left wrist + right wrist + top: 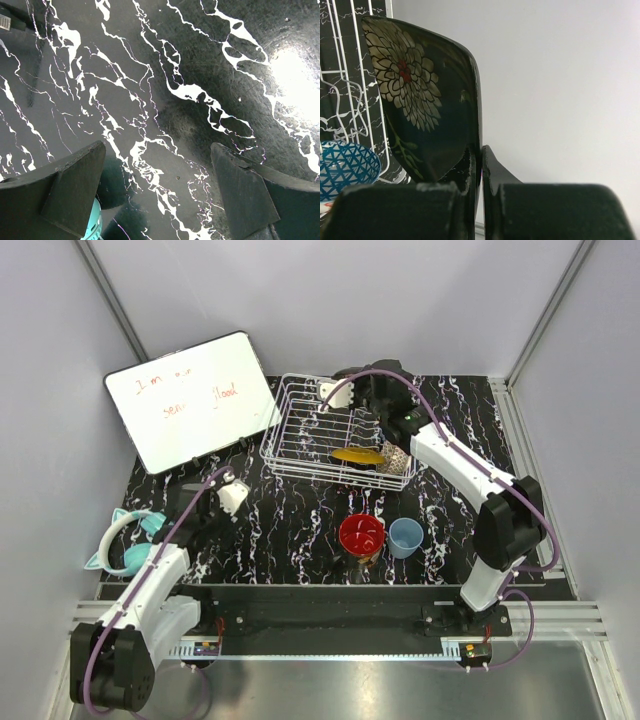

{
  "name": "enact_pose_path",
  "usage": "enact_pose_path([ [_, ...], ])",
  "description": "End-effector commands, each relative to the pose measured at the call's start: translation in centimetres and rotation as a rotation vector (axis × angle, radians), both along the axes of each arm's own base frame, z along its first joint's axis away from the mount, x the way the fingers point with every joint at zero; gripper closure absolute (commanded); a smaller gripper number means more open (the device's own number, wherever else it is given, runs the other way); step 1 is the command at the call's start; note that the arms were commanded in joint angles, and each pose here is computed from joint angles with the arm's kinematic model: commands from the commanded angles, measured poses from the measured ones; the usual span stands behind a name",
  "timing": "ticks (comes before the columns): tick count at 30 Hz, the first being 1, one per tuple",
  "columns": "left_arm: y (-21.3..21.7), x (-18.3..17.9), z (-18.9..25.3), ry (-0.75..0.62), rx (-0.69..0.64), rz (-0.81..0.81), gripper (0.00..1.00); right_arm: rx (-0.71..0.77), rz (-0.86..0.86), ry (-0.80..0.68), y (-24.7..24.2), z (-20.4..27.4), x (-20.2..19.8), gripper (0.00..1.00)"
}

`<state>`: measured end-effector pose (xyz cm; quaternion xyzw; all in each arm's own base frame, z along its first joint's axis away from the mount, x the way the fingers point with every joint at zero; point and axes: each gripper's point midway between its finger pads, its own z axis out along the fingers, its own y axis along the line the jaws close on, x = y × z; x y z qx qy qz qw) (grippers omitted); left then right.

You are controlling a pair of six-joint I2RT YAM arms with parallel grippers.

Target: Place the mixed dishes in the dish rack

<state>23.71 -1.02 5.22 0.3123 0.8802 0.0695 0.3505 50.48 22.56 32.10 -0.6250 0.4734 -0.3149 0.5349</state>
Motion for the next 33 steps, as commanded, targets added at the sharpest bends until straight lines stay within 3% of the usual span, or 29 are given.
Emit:
enact_pose_path([
  [1, 0.2, 0.8, 0.7, -0.05, 0.006, 0.005, 0.08, 0.126, -0.034, -0.245, -1.2, 9.1, -0.2, 1.0],
  [33, 0.2, 1.0, 1.1, -0.048, -0.006, 0.025, 0.09, 0.159, -0.051, -0.086, -2.1, -0.5, 4.7, 1.0],
])
